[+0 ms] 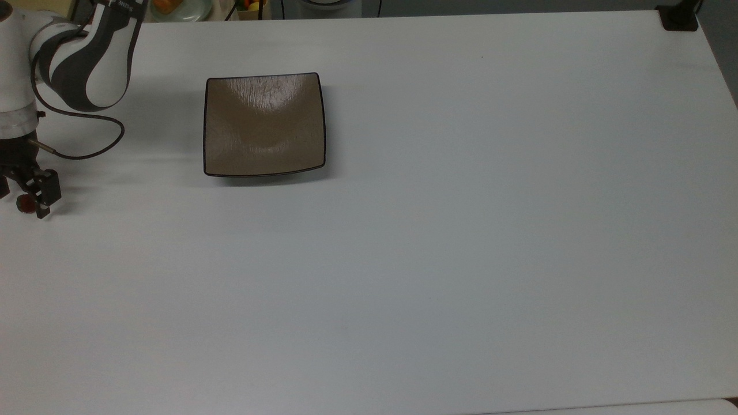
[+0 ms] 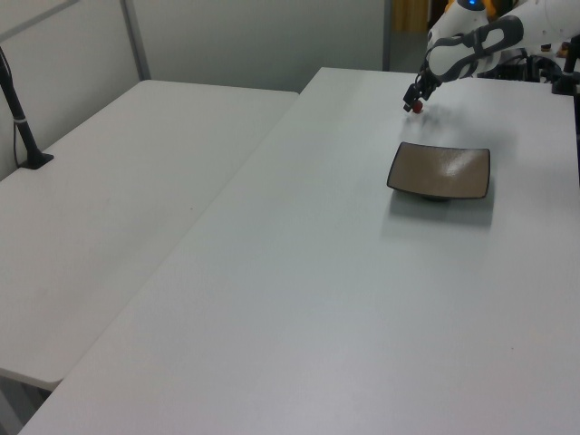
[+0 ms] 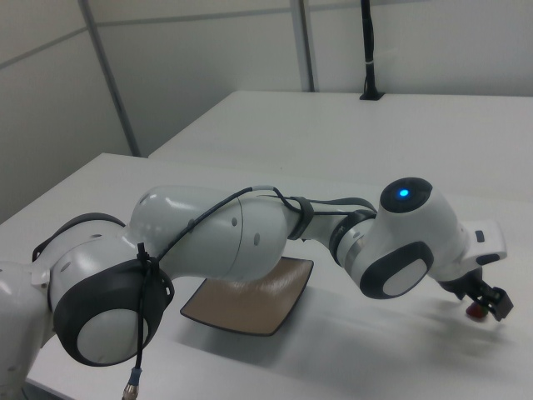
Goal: Strawberries on a ceramic plate
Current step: 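Close the gripper on the strawberry and lift it, then carry the held strawberry over the brown ceramic plate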
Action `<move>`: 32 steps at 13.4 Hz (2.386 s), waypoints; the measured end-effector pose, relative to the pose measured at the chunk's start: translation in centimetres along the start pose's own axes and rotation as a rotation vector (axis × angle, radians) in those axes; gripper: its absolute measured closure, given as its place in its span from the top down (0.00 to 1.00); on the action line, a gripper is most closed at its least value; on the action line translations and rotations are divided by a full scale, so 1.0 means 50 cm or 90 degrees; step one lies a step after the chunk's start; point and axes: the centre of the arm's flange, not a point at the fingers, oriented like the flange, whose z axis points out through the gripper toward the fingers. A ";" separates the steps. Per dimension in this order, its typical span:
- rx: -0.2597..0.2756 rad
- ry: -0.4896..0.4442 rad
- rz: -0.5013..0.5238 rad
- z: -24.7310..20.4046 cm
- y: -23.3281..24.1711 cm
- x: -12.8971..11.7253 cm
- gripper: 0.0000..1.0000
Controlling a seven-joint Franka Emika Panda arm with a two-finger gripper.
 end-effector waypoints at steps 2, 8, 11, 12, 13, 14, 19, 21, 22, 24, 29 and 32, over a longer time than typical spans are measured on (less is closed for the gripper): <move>0.000 0.000 0.000 0.000 0.000 0.000 0.68; 0.000 0.002 -0.002 -0.002 -0.003 0.003 0.32; 0.008 0.009 -0.013 -0.037 -0.032 0.026 0.32; 0.016 -0.006 -0.018 -0.060 -0.046 0.036 0.32; 0.028 -0.029 -0.023 -0.095 -0.059 0.046 0.32; 0.041 -0.058 -0.029 -0.139 -0.073 0.056 0.32; 0.107 -0.182 -0.085 -0.367 -0.192 0.075 0.32; 0.126 -0.219 -0.113 -0.433 -0.248 0.065 0.32; 0.133 -0.230 -0.125 -0.454 -0.272 0.058 0.32; 0.146 -0.247 -0.152 -0.486 -0.327 0.036 0.32; 0.175 -0.317 -0.250 -0.527 -0.506 -0.093 0.32; 0.167 -0.381 -0.293 -0.474 -0.560 -0.181 0.32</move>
